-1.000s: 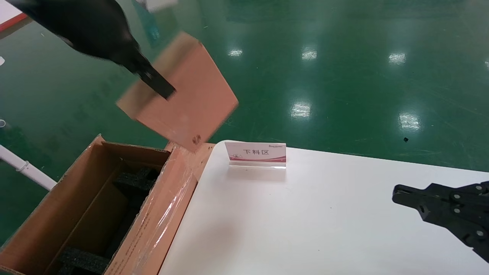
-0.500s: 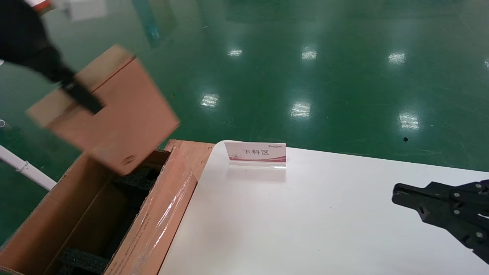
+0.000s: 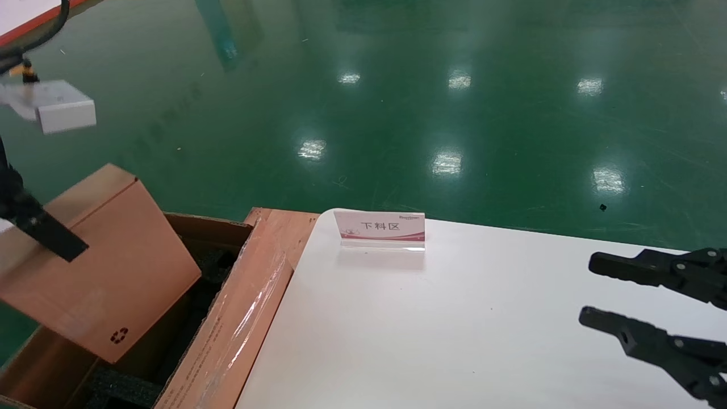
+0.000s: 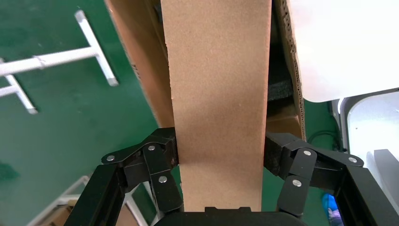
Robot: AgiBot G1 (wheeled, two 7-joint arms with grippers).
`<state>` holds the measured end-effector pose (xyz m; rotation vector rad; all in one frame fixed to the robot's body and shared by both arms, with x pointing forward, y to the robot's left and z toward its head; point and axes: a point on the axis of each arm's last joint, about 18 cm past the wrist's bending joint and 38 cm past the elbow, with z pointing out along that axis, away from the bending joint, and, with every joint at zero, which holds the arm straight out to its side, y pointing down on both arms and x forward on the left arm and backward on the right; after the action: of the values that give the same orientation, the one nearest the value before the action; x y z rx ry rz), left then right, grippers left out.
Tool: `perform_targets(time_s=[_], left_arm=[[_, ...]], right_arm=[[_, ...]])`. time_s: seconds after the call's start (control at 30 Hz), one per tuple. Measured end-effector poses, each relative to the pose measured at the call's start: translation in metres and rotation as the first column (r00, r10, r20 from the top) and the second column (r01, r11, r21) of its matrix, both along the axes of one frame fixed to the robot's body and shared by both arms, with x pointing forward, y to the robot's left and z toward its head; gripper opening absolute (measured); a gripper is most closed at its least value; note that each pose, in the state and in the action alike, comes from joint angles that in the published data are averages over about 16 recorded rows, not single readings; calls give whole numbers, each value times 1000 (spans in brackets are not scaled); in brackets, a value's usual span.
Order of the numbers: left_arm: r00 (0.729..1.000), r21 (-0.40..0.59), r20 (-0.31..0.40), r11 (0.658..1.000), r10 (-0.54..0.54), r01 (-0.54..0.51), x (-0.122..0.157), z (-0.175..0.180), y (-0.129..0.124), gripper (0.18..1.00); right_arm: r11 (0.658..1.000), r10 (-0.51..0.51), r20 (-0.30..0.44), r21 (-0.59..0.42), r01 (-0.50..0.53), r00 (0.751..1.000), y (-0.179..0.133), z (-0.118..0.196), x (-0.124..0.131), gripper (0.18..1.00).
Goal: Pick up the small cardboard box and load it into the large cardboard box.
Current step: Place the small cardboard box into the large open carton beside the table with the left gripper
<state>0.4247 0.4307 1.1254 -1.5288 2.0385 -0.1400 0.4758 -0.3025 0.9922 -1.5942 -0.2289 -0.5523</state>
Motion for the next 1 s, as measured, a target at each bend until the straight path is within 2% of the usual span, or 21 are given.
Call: perform_targets(time_s=[0.67, 1.0], left_arm=[[996, -72, -13, 993, 89, -90, 19, -73, 38, 360], [990, -72, -13, 987, 144, -144, 24, -98, 59, 359]], right_arm=[[1000, 0, 0, 0, 0, 1000, 0, 0, 0, 824], [1000, 0, 0, 0, 0, 1000, 0, 0, 0, 950]])
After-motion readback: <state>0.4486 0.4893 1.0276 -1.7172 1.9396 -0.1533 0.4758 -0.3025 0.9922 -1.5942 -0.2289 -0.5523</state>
